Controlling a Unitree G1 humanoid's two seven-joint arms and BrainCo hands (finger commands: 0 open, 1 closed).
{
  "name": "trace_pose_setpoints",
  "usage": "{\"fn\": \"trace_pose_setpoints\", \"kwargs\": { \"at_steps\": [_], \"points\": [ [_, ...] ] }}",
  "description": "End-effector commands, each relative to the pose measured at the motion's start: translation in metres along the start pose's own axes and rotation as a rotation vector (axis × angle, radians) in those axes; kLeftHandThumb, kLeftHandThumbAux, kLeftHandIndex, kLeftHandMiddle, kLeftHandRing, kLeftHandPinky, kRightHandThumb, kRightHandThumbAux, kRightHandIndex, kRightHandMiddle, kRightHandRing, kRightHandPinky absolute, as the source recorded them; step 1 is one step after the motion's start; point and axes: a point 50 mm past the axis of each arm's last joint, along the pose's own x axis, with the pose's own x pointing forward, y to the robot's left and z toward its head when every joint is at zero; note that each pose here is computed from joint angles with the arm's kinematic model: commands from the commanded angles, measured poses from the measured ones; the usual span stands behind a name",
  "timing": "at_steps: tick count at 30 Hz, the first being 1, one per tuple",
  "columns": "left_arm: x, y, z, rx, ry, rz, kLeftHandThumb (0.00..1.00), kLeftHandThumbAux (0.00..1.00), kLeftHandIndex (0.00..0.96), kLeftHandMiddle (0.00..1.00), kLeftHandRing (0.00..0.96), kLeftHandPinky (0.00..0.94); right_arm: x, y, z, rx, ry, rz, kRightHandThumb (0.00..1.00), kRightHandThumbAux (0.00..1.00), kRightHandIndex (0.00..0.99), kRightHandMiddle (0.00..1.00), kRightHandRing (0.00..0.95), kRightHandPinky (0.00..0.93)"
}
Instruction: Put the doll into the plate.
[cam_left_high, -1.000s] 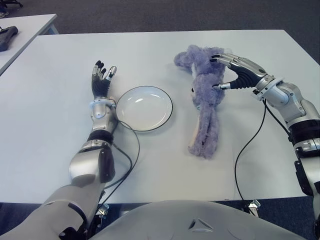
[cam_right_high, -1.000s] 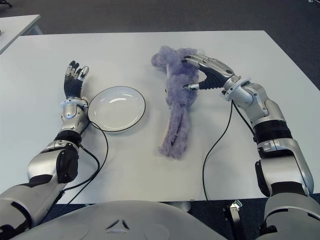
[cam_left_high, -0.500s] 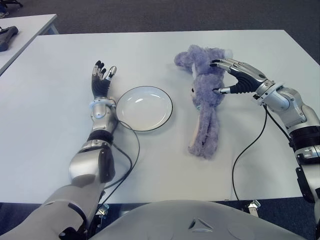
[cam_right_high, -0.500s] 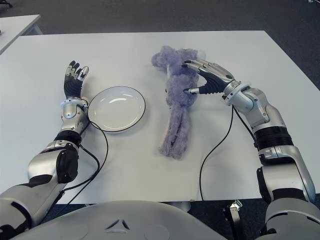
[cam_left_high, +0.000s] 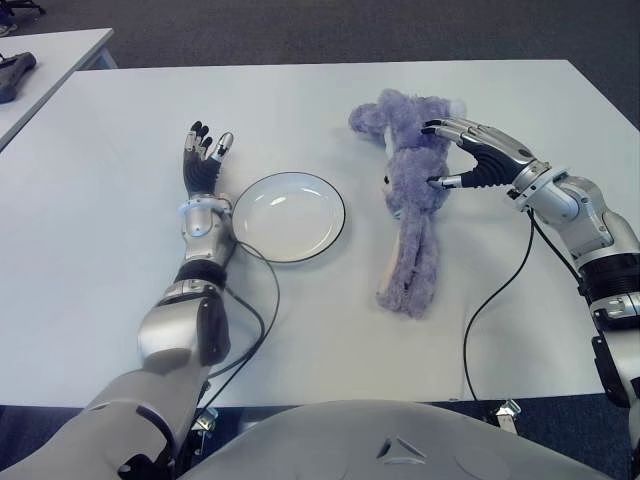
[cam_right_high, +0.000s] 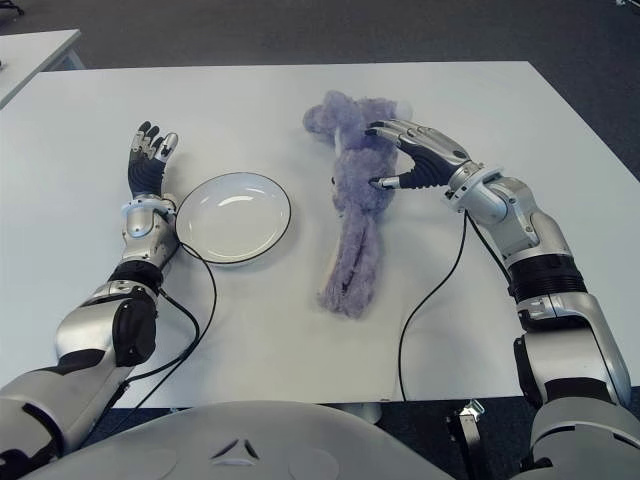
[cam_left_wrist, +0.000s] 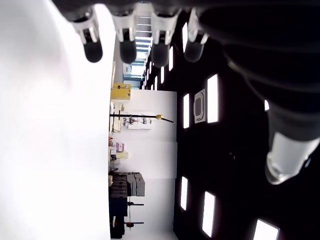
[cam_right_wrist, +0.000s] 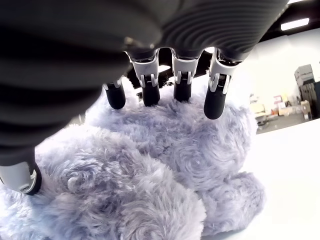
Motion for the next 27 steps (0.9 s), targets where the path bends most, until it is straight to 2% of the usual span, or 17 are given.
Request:
{"fn": "trace_pose_setpoints", "kwargs": {
  "at_steps": [1, 5, 11, 13, 14, 17, 21, 27],
  "points": [
    [-0.105, 0.020, -0.113, -0.047, 0.478, 0.118, 0.000, 0.607, 0.038, 0.090, 0.042, 0.000, -0.005, 0.022, -0.007, 0.055, 0.063, 0.051, 0.273, 0.495, 0.000, 0.000, 0.005, 0.137],
    [-0.105, 0.020, -0.113, -0.048, 0.479, 0.119, 0.000, 0.607, 0.037, 0.090, 0.043, 0.000, -0.005, 0.024, -0.007, 0.058, 0.067, 0.047, 0.276, 0.497, 0.000, 0.000, 0.003, 0.132],
    [-0.104, 0.020, -0.113, -0.042, 0.478, 0.112, 0.000, 0.595, 0.035, 0.092, 0.045, 0.000, 0.004, 0.048, 0.006, 0.087, 0.048, 0.034, 0.301, 0.507, 0.000, 0.000, 0.000, 0.127],
    [-0.104, 0.020, -0.113, -0.041, 0.480, 0.111, 0.000, 0.593, 0.035, 0.092, 0.044, 0.000, 0.008, 0.053, 0.010, 0.089, 0.041, 0.029, 0.293, 0.503, 0.000, 0.000, 0.000, 0.103],
    [-0.104, 0.020, -0.113, -0.041, 0.481, 0.111, 0.000, 0.591, 0.035, 0.091, 0.044, 0.000, 0.010, 0.055, 0.011, 0.089, 0.040, 0.026, 0.275, 0.498, 0.000, 0.000, 0.000, 0.043],
    [-0.104, 0.020, -0.113, -0.040, 0.482, 0.112, 0.000, 0.590, 0.035, 0.092, 0.043, 0.000, 0.017, 0.060, 0.015, 0.076, 0.038, 0.015, 0.262, 0.493, 0.000, 0.000, 0.000, 0.006],
    [-0.104, 0.019, -0.113, -0.038, 0.485, 0.113, 0.000, 0.589, 0.030, 0.091, 0.042, 0.000, 0.029, 0.066, 0.021, 0.052, 0.029, -0.017, 0.239, 0.484, 0.009, 0.000, 0.000, 0.000],
    [-0.104, 0.019, -0.113, -0.036, 0.485, 0.113, 0.000, 0.587, 0.025, 0.088, 0.040, 0.000, 0.033, 0.068, 0.024, 0.044, 0.008, -0.066, 0.230, 0.480, 0.032, 0.000, 0.000, 0.000]
  ]
}}
